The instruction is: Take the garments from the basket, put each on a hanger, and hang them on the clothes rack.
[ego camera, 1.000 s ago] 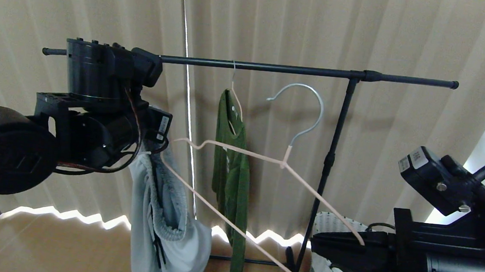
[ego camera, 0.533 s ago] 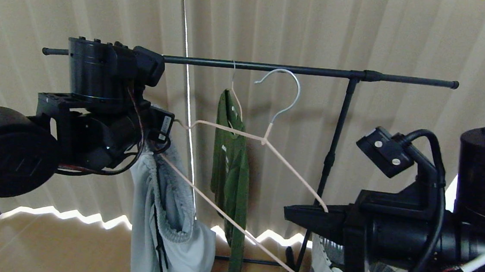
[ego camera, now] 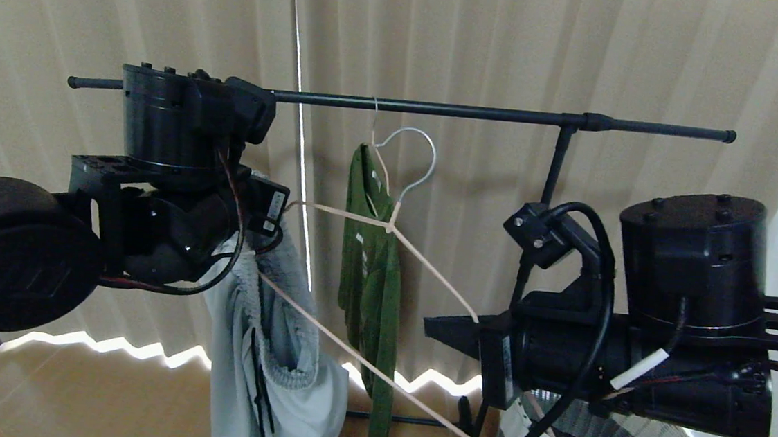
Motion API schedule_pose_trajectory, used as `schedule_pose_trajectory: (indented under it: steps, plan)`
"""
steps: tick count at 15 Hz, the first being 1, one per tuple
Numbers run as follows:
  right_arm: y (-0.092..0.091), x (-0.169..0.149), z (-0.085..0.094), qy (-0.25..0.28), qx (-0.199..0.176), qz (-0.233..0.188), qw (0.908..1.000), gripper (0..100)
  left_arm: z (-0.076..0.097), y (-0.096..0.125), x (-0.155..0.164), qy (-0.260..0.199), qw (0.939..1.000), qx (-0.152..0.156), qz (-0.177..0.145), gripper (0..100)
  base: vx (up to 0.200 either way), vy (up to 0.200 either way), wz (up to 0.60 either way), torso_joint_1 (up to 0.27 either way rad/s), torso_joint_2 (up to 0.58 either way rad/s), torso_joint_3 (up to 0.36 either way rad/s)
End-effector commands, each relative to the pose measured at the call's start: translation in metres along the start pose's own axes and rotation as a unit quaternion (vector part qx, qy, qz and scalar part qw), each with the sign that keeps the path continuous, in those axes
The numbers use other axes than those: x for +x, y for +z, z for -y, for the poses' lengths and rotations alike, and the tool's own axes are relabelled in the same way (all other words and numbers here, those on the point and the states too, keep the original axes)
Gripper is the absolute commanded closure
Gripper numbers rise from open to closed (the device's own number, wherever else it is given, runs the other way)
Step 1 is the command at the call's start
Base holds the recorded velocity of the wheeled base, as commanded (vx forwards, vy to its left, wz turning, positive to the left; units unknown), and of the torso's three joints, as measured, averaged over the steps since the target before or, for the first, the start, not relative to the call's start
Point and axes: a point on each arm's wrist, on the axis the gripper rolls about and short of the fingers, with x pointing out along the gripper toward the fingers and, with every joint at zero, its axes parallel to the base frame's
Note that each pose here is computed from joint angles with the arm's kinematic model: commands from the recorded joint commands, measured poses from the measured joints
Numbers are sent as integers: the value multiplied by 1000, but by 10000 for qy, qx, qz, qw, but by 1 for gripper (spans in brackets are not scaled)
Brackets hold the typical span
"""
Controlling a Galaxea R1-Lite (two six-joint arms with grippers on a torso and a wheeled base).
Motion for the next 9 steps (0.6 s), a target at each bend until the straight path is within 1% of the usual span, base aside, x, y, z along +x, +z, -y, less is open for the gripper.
schedule_pose_trajectory:
  steps: [1, 2, 3, 4, 9]
  plan:
    - [-4, 17, 0, -53, 0, -176, 9998, 100, 1, 2, -5, -36, 10000, -10, 51, 100, 0, 0, 0, 0, 0, 0]
    - [-4, 17, 0, -53, 0, -176, 9998, 100, 1, 2, -5, -36, 10000, -10, 51, 100, 0, 0, 0, 0, 0, 0]
    - [-1, 30, 0, -71, 93, -219, 9997, 100, 1, 6, -13, -98, 9998, -43, 149, 100, 0, 0, 0, 0, 0, 0]
    - [0, 35, 0, -77, 132, -233, 9996, 100, 1, 7, -17, -127, 9997, -59, 191, 100, 0, 0, 0, 0, 0, 0]
    - [5, 54, 0, -87, 167, -237, 9995, 100, 8, 14, -42, -464, 9980, -54, 427, 100, 0, 0, 0, 0, 0, 0]
